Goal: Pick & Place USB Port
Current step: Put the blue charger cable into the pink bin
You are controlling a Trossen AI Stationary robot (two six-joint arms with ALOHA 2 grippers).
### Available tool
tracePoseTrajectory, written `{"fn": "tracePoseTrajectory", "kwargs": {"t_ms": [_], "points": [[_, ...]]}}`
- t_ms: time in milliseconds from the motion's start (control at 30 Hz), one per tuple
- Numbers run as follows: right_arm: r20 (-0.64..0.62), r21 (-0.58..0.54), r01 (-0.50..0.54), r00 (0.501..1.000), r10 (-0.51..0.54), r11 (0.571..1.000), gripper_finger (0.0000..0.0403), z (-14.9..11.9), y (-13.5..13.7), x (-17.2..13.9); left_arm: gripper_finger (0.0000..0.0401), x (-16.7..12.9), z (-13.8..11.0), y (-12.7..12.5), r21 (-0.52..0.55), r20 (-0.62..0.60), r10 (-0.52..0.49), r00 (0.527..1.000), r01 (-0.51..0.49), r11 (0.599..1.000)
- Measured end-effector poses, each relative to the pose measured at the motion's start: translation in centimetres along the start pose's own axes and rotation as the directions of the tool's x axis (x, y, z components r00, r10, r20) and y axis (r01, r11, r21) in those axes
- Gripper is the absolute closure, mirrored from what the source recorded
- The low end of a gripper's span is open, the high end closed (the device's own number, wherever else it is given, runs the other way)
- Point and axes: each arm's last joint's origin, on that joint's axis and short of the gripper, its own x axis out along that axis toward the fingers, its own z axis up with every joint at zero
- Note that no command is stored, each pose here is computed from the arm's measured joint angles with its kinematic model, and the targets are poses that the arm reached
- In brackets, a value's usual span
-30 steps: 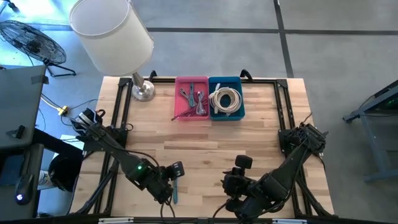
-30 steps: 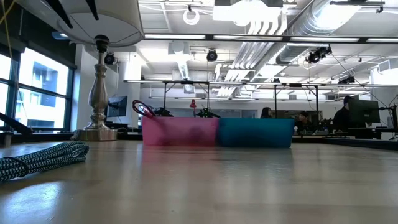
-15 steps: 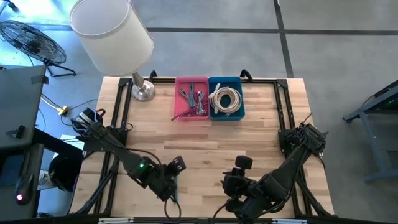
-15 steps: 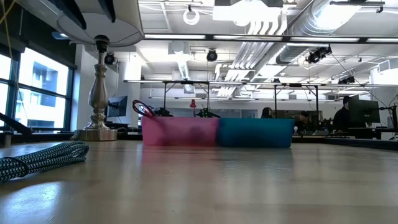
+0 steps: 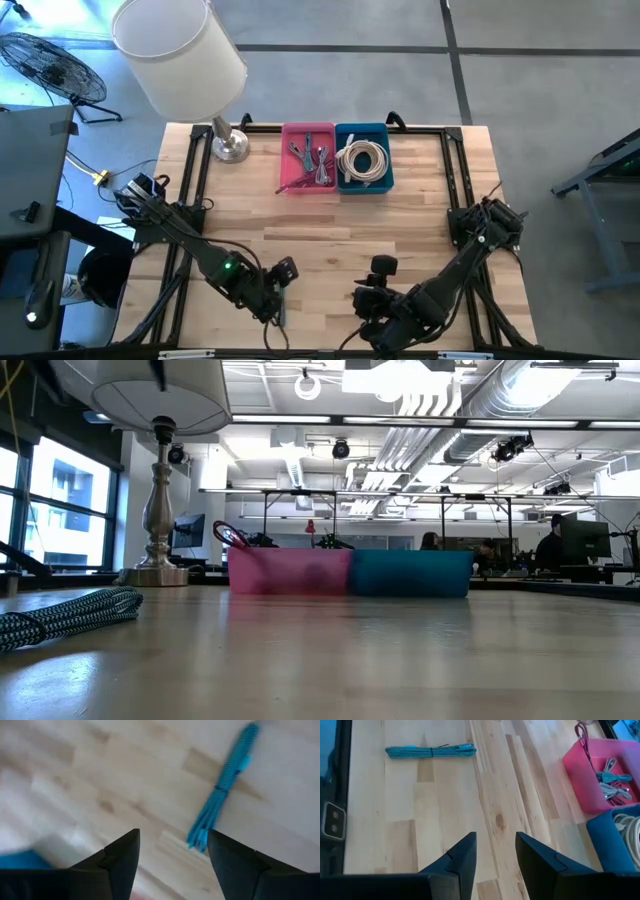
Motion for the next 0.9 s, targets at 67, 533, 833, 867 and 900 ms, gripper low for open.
{"fn": "tracePoseTrajectory", "kwargs": {"t_ms": [67, 533, 833, 867, 900], "points": [[0.010, -0.002, -0.008, 1.000, 0.008, 1.000, 0.0274, 0.0, 0.1, 0.1, 0.0178, 0.0, 0.1, -0.1, 0.089, 0.027, -0.044, 0.999, 0.041, 0.995], [0.082, -0.026, -0.073, 0.994, 0.075, 0.997, 0.0274, 0.6, 1.1, -0.3, 0.0181, 2.9, 1.4, -1.1, 0.290, 0.087, -0.211, 0.974, 0.178, 0.940], [0.091, -0.024, -0.077, 0.993, 0.079, 0.997, 0.0274, 0.7, 1.2, -0.3, 0.0181, 5.5, 1.7, -1.9, 0.388, 0.012, -0.247, 0.969, 0.224, 0.894], [0.092, -0.024, -0.078, 0.993, 0.080, 0.997, 0.0274, 0.7, 1.2, -0.4, 0.0181, 5.8, 1.7, -2.0, 0.407, 0.006, -0.252, 0.968, 0.228, 0.885], [0.093, -0.023, -0.079, 0.992, 0.081, 0.997, 0.0274, 0.7, 1.2, -0.4, 0.0181, 6.1, 1.7, -2.1, 0.429, -0.003, -0.257, 0.966, 0.233, 0.873]]}}
